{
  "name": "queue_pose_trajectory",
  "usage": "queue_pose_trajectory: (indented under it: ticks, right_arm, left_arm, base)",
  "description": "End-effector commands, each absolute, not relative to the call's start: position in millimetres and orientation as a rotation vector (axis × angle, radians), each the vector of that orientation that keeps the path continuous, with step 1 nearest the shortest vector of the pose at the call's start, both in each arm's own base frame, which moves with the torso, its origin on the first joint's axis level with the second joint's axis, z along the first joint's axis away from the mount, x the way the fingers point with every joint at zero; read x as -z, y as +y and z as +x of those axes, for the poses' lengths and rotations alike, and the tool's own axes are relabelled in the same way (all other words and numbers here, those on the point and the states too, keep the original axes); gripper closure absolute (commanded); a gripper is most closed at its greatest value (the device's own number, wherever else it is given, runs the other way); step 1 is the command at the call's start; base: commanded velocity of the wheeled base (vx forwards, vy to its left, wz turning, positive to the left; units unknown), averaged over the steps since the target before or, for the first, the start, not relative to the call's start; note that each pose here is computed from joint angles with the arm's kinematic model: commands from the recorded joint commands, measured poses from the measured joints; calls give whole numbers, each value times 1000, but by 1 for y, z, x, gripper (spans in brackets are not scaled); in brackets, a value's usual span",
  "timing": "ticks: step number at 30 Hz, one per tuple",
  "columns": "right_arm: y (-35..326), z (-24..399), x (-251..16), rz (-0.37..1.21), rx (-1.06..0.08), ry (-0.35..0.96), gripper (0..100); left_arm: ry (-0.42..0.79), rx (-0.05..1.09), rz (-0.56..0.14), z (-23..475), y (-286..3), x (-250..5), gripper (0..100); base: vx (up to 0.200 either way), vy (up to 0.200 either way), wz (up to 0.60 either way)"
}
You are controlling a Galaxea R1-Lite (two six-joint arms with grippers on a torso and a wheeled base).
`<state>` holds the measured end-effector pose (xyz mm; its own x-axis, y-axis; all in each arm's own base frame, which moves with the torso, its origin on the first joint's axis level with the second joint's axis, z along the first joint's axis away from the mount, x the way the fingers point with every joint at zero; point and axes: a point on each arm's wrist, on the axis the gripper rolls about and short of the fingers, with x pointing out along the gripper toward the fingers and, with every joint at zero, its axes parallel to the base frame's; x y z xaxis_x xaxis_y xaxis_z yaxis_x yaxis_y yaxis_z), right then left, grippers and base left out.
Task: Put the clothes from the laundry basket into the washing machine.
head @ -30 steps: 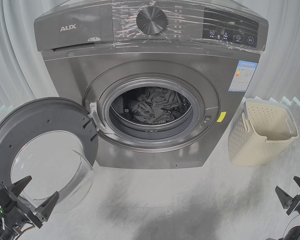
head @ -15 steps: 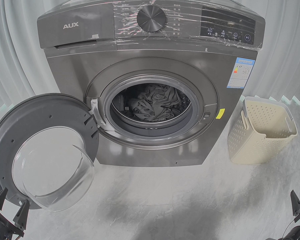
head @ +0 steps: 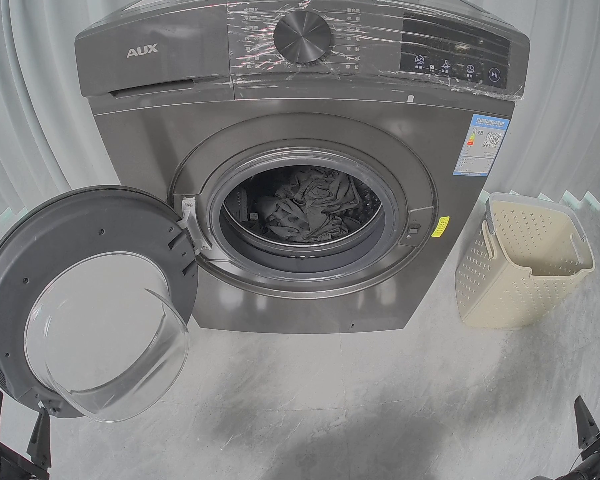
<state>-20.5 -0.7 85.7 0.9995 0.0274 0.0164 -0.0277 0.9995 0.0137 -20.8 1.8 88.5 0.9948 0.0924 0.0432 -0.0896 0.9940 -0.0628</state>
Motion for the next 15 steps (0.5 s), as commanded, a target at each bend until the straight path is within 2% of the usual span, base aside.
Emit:
queue_pose_trajectory:
  ticks: [1, 3, 4, 12, 15]
  right_arm:
    - [-2, -24, -81, 27, 113, -21, 0]
    - [0, -22, -77, 34, 17, 0, 0]
    - [0, -22, -76, 28, 5, 1, 0]
    - [0, -22, -76, -9, 15, 3, 0]
    - [0, -22, -76, 3, 15, 0, 0]
  left_arm:
    - [-45, -59, -17, -23, 1, -80, 0]
    - [9, 40, -2, -23, -1, -76, 0]
    - [22, 58, -4, -23, -1, -75, 0]
    - [3, 9, -14, -23, 0, -75, 0]
    - [3, 9, -11, -23, 0, -75, 0]
  base:
    - [0, 0, 0]
    - [0, 0, 0]
    - [0, 0, 0]
    - [0, 0, 0]
    - [-200, 0, 0]
